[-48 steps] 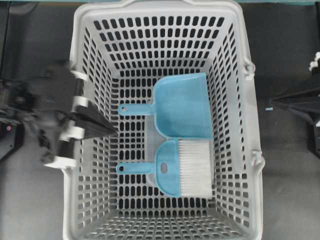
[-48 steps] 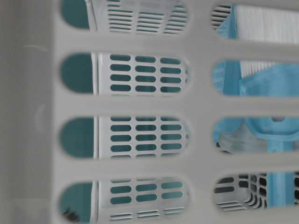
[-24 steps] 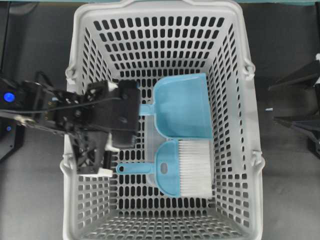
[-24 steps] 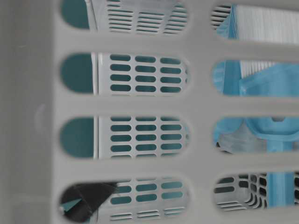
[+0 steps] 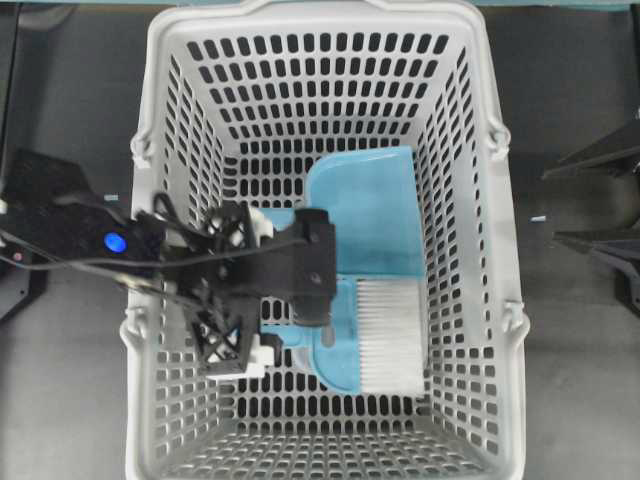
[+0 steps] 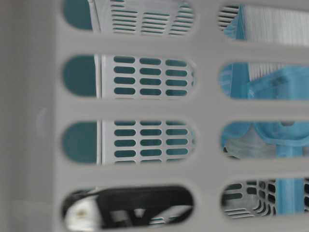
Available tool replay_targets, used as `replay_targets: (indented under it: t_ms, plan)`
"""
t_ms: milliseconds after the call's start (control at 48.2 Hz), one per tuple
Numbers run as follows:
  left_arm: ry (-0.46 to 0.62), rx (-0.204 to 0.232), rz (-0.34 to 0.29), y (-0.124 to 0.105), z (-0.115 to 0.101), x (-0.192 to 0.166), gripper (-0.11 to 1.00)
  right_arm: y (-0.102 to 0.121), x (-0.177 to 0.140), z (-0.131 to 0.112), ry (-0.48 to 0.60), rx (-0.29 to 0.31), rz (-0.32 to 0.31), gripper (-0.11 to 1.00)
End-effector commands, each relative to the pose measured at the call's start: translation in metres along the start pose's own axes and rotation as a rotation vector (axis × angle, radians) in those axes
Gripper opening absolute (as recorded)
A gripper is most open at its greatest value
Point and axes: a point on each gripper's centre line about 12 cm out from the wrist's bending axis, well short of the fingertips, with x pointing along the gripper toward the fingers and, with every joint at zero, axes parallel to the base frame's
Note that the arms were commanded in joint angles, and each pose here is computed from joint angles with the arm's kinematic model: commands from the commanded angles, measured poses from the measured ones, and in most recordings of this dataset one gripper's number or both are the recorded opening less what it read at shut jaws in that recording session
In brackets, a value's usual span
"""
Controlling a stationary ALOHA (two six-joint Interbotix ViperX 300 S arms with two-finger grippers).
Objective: Pick up the hand brush from the shopping basket with the left arm.
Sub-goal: 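Lower the open left gripper over the brush's blue handle, then close the left gripper on the blue brush handle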
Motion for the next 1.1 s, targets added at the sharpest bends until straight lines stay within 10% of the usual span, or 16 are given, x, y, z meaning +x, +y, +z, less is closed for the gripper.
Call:
replay_targets:
  t_ms: [0,1079]
  plan:
    - [-0.002,0.0,-0.007,-0.008,0.003,0.004,0.91,0.0,0.001,0.004,-0.009,0.0,0.001,0.74]
    - [0.144,-0.007,0.019,-0.016,-0.028,0.091,0.89,0.0,0.001,-0.002,0.005,0.006,0.001,0.74]
